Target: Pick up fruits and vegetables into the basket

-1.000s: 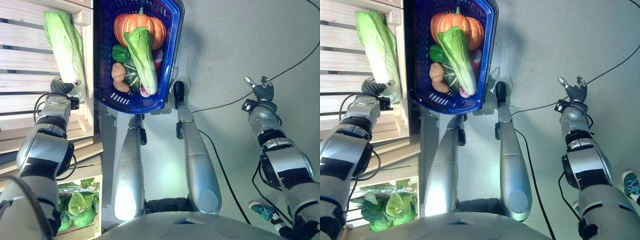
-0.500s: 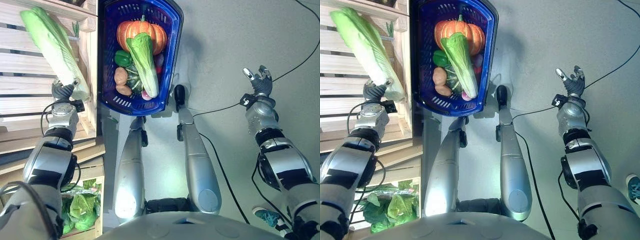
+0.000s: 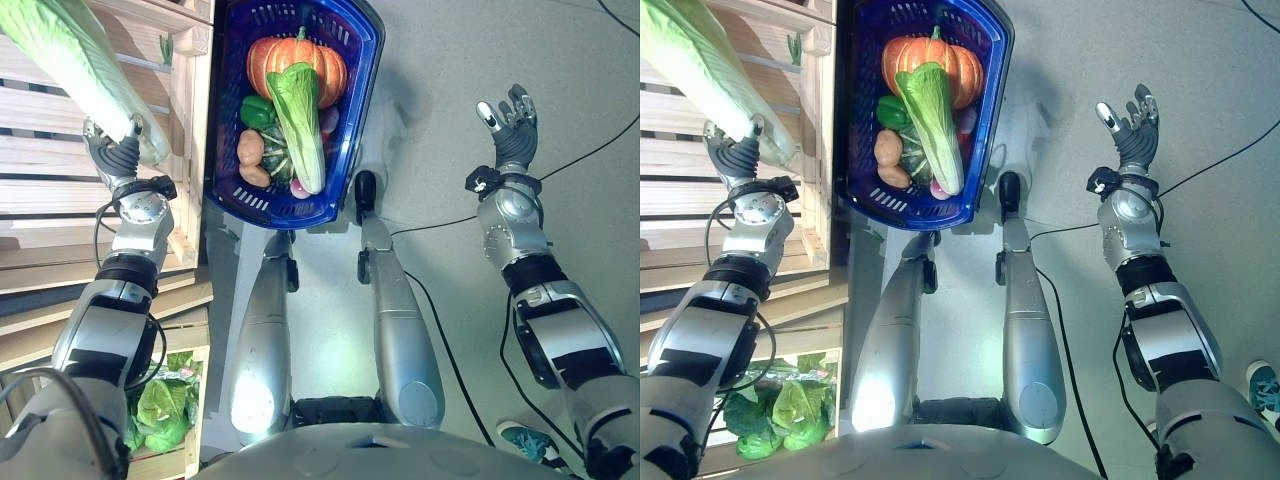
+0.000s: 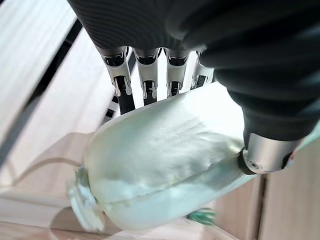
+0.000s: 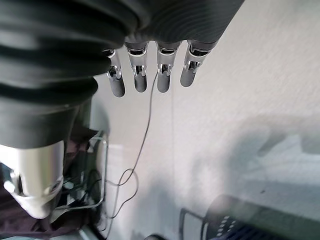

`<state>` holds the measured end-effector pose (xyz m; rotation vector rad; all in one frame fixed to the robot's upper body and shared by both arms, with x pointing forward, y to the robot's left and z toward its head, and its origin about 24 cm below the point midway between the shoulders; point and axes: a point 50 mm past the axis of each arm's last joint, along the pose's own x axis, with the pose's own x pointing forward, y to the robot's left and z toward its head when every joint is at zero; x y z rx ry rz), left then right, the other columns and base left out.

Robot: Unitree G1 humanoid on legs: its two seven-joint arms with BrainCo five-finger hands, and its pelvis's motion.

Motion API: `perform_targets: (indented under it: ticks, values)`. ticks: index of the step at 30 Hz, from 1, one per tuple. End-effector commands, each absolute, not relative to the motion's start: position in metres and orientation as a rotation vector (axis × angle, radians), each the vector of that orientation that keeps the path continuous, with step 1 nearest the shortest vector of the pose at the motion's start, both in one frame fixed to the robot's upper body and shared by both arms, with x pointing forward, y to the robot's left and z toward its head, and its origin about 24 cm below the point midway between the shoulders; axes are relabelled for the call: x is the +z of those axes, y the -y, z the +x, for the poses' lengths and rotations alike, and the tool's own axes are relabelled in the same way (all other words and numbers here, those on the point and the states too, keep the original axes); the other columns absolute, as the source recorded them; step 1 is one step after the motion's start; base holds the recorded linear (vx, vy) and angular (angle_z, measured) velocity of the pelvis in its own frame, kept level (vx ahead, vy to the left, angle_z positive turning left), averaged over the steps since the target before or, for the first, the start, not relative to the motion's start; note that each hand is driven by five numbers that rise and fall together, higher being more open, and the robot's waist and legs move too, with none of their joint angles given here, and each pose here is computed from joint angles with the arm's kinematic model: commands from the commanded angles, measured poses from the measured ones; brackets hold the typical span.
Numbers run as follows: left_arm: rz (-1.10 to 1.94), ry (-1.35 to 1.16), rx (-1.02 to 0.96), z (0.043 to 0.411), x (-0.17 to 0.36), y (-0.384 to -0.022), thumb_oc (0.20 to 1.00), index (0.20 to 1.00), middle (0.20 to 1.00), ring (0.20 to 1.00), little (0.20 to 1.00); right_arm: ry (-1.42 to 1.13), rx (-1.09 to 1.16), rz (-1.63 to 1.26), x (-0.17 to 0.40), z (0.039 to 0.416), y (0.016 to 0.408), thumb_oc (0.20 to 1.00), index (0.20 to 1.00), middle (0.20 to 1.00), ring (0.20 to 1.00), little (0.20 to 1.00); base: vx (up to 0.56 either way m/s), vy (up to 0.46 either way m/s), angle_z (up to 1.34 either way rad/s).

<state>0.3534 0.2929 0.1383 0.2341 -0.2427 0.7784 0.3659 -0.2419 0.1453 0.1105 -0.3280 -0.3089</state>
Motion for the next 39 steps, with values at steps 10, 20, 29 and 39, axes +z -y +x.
perform_targets:
  ticks: [10, 20, 29, 39]
  values:
    - [0.445, 0.702, 0.55, 0.349, 0.214, -0.246, 0.2, 0.2, 0.2, 0.2, 0.2, 0.527, -0.126, 0.129, 0.174, 0.345, 0.2, 1.0, 1.0, 1.0, 1.0, 1.0, 0.0, 0.003, -0.01]
    - [0.55, 0.753, 0.334, 0.341, 0.22, -0.221, 0.2, 0.2, 0.2, 0.2, 0.2, 0.66, -0.064, 0.149, 0.192, 0.327, 0.185, 1.0, 1.0, 1.0, 1.0, 1.0, 0.01, 0.005, -0.03]
    - [0.726, 0.716, 0.115, 0.339, 0.221, -0.2, 0.2, 0.2, 0.2, 0.2, 0.2, 0.646, 0.219, 0.176, 0.202, 0.319, 0.159, 1.0, 1.0, 1.0, 1.0, 1.0, 0.0, 0.001, 0.0]
    - [0.851, 0.686, -0.077, 0.339, 0.223, -0.183, 0.2, 0.2, 0.2, 0.2, 0.2, 0.588, 0.459, 0.169, 0.204, 0.315, 0.138, 1.0, 1.0, 1.0, 1.0, 1.0, 0.0, 0.0, 0.0]
